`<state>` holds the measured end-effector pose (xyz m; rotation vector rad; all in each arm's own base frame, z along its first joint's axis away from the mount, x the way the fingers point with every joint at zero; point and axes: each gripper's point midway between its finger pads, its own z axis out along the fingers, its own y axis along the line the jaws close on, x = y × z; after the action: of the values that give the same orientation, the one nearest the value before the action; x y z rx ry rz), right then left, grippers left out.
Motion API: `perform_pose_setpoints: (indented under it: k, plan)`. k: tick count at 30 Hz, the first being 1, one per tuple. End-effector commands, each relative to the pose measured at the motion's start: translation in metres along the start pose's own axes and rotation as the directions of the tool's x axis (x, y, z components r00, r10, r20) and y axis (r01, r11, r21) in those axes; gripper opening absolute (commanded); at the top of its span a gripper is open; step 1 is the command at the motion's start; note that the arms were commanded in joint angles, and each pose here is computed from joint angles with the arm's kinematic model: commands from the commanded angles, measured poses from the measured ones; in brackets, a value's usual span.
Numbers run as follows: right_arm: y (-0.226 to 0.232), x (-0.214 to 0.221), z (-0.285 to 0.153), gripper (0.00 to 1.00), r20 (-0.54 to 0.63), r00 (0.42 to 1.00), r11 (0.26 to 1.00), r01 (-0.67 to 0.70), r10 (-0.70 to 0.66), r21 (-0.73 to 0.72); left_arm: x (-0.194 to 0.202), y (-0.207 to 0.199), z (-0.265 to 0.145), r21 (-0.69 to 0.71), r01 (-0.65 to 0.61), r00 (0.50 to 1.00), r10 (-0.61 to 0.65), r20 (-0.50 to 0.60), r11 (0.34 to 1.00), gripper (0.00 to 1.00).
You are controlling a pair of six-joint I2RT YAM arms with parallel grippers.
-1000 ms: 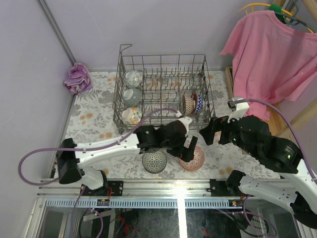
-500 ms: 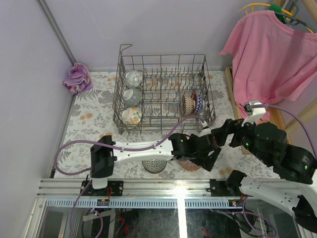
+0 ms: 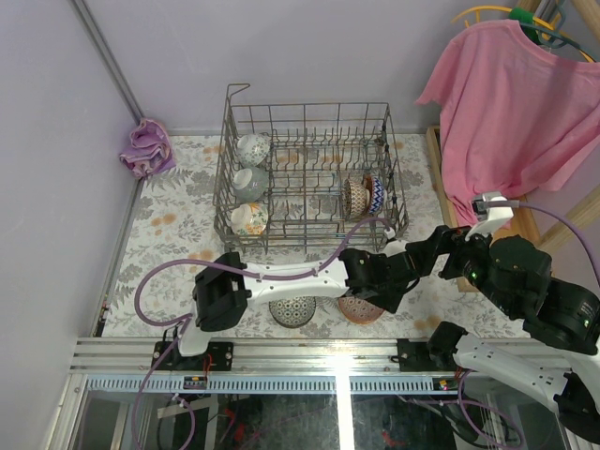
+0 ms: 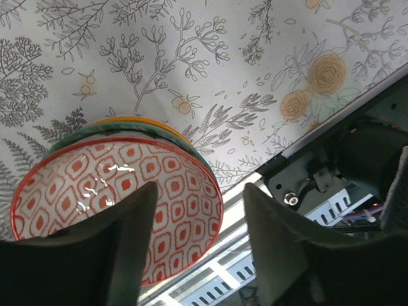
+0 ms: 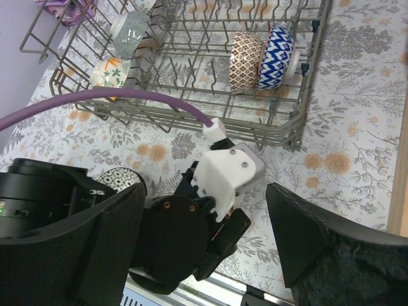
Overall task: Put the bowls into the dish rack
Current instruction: Pick up the bowl from the center of the board.
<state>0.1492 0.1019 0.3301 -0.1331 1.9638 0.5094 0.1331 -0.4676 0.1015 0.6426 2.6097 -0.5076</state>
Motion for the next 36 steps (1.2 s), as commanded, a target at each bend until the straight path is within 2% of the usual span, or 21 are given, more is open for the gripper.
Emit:
perform_pose_setpoints:
  k: [1,3,6,9,14,21,26,30,34,36]
  plan:
    - [0.008,0.004,0.001,0.83,-0.019,1.000,0.999,-0.001,0.000,-0.038,-0.001,-0.007,0.010,0.039,-0.016,1.000,0.017,-0.005,0.999,0.46]
    - [0.008,0.003,0.002,0.83,-0.020,1.000,0.999,0.001,-0.002,-0.037,0.006,-0.008,0.010,0.043,-0.025,1.000,0.026,-0.018,0.999,0.34]
    - [0.009,0.003,0.003,0.83,-0.021,1.000,0.999,0.003,-0.004,-0.038,0.016,-0.006,0.005,0.044,-0.029,0.999,0.030,-0.029,0.999,0.22]
    - [0.011,0.003,0.005,0.83,-0.025,1.000,0.999,0.005,-0.006,-0.042,0.026,-0.002,0.000,0.049,-0.035,0.998,0.037,-0.041,0.998,0.16]
    - [0.015,0.003,0.009,0.82,-0.033,0.999,0.999,0.009,-0.011,-0.050,0.036,-0.002,-0.012,0.064,-0.073,0.996,0.075,-0.042,0.995,0.00]
    - [0.021,0.003,0.015,0.82,-0.045,0.999,0.998,0.009,-0.012,-0.060,0.023,0.001,-0.037,0.074,-0.091,0.996,0.090,0.020,0.993,0.00]
    - [0.023,0.004,0.018,0.82,-0.052,0.999,0.998,0.008,-0.011,-0.064,0.021,0.001,-0.037,0.073,-0.100,0.995,0.099,0.028,0.992,0.00]
    - [0.023,0.005,0.019,0.82,-0.055,0.998,0.998,0.009,-0.012,-0.062,0.027,0.001,-0.024,0.066,-0.104,0.995,0.105,-0.001,0.992,0.07]
    - [0.022,0.008,0.019,0.82,-0.058,0.998,0.998,0.003,-0.006,-0.061,0.026,-0.003,-0.022,0.083,-0.100,0.995,0.099,0.008,0.992,0.08]
    - [0.022,0.009,0.019,0.82,-0.060,0.998,0.998,0.003,-0.006,-0.062,0.025,-0.005,-0.021,0.099,-0.098,0.995,0.098,0.000,0.990,0.16]
